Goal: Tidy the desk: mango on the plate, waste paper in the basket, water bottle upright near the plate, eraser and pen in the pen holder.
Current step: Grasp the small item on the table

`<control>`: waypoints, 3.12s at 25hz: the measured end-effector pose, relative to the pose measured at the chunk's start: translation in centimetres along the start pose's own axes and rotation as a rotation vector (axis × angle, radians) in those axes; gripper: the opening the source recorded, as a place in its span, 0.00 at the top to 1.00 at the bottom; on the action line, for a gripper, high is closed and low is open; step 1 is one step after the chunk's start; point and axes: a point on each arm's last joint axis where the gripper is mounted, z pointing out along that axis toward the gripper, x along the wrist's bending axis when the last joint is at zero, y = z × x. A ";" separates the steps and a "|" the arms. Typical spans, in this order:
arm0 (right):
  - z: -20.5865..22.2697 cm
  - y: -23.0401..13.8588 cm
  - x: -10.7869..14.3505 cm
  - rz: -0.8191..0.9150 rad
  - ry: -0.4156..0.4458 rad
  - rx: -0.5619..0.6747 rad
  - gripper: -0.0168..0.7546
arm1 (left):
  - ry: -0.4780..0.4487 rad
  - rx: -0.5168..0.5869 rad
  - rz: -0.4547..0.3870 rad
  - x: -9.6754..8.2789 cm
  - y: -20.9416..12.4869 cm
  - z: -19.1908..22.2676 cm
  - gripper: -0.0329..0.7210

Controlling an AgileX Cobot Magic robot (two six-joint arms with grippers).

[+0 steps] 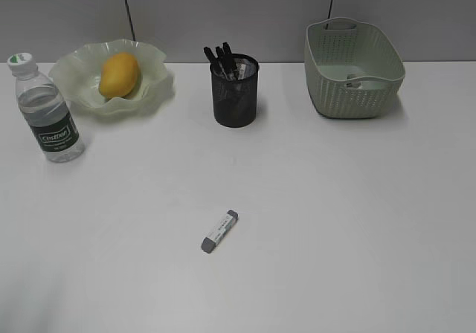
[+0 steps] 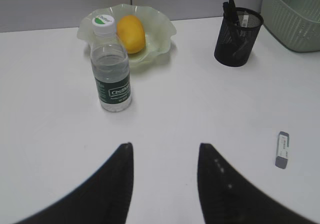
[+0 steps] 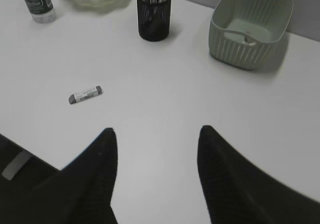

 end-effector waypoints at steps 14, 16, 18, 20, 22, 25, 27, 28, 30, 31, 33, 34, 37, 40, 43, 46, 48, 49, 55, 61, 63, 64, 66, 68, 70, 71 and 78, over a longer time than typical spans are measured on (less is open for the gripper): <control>1.2 -3.2 -0.4 -0.001 -0.049 0.111 0.43 | -0.001 -0.077 0.026 0.0 1.1 0.2 0.49; 1.3 -3.3 -0.4 0.000 -0.049 0.110 0.43 | -0.008 -0.061 0.049 0.0 1.6 0.6 0.48; 1.4 -3.3 -0.4 0.000 -0.049 0.106 0.43 | -0.015 -0.044 0.053 -0.1 2.4 1.0 0.48; 1.5 -3.4 -0.4 0.000 -0.048 0.107 0.43 | -0.026 -0.014 0.042 -0.1 3.5 1.9 0.48; 1.5 -3.4 -0.4 0.000 -0.048 0.107 0.43 | -0.040 0.022 0.022 -0.1 4.4 3.0 0.48; 1.5 -3.3 -0.4 0.002 -0.047 0.106 0.43 | -0.054 0.085 -0.003 -0.1 6.0 5.1 0.46; 1.5 -3.3 -0.4 0.002 -0.047 0.105 0.43 | -0.063 0.147 -0.014 0.0 6.7 6.6 0.44; 1.5 -3.3 -0.4 0.002 -0.047 0.105 0.43 | -0.071 0.187 -0.016 0.0 7.0 7.7 0.43; 1.5 -3.3 -0.4 0.002 -0.047 0.103 0.43 | -0.100 0.269 -0.011 -0.4 7.4 9.8 0.42; 1.5 -3.3 -0.4 0.002 -0.047 0.103 0.43 | -0.120 0.304 -0.003 -0.7 7.6 10.9 0.41; 1.5 -3.3 -0.4 0.002 -0.047 0.100 0.43 | -0.166 0.354 0.021 -1.7 7.9 12.5 0.41; 1.5 -3.3 -0.4 0.002 -0.047 0.099 0.43 | -0.192 0.372 0.037 -2.4 8.1 13.2 0.41; 1.5 -3.3 -0.4 0.003 -0.046 0.099 0.43 | -0.265 0.455 0.069 -4.8 8.0 15.9 0.41; 1.5 -3.3 -0.4 0.003 -0.046 0.099 0.43 | -0.326 0.565 0.097 -7.3 7.4 18.4 0.41; 1.5 -3.3 -0.4 0.004 -0.046 0.099 0.43 | -0.379 0.677 0.145 -9.9 6.9 20.6 0.41; 1.5 -3.3 -0.4 0.004 -0.046 0.099 0.43 | -0.394 0.777 0.188 -12.4 6.1 22.7 0.41; 1.5 -3.3 -0.4 0.005 -0.046 0.099 0.43 | -0.388 0.832 0.230 -13.9 5.3 23.9 0.41; 1.5 -3.3 -0.4 0.005 -0.046 0.099 0.43 | -0.389 0.858 0.254 -14.8 4.8 24.6 0.41; 1.5 -3.3 -0.4 0.005 -0.046 0.099 0.43 | -0.373 0.965 0.369 -18.8 2.3 27.6 0.41; 1.5 -3.3 -0.4 0.006 -0.046 0.099 0.43 | -0.282 1.056 0.453 -20.8 -0.4 30.9 0.40; 1.5 -3.3 -0.4 0.006 -0.046 0.099 0.43 | -0.269 1.072 0.468 -21.1 -1.0 31.8 0.39; 1.5 -3.3 -0.4 0.006 -0.046 0.099 0.43 | -0.266 1.075 0.471 -21.3 -1.2 32.2 0.38; 1.5 -3.3 -0.4 0.006 -0.046 0.099 0.43 | -0.261 1.080 0.474 -21.5 -1.5 32.9 0.37; 1.5 -3.3 -0.4 0.006 -0.046 0.099 0.43 | -0.262 1.076 0.474 -21.8 -1.6 33.5 0.36; 1.5 -3.3 -0.4 0.007 -0.046 0.099 0.43 | -0.254 1.082 0.469 -21.9 -1.9 33.8 0.35; 1.5 -3.3 -0.4 0.007 -0.046 0.099 0.43 | -0.250 1.087 0.464 -21.9 -2.1 34.0 0.34; 1.5 -3.3 -0.4 0.007 -0.046 0.099 0.43 | -0.208 1.130 0.443 -21.8 -3.7 34.8 0.31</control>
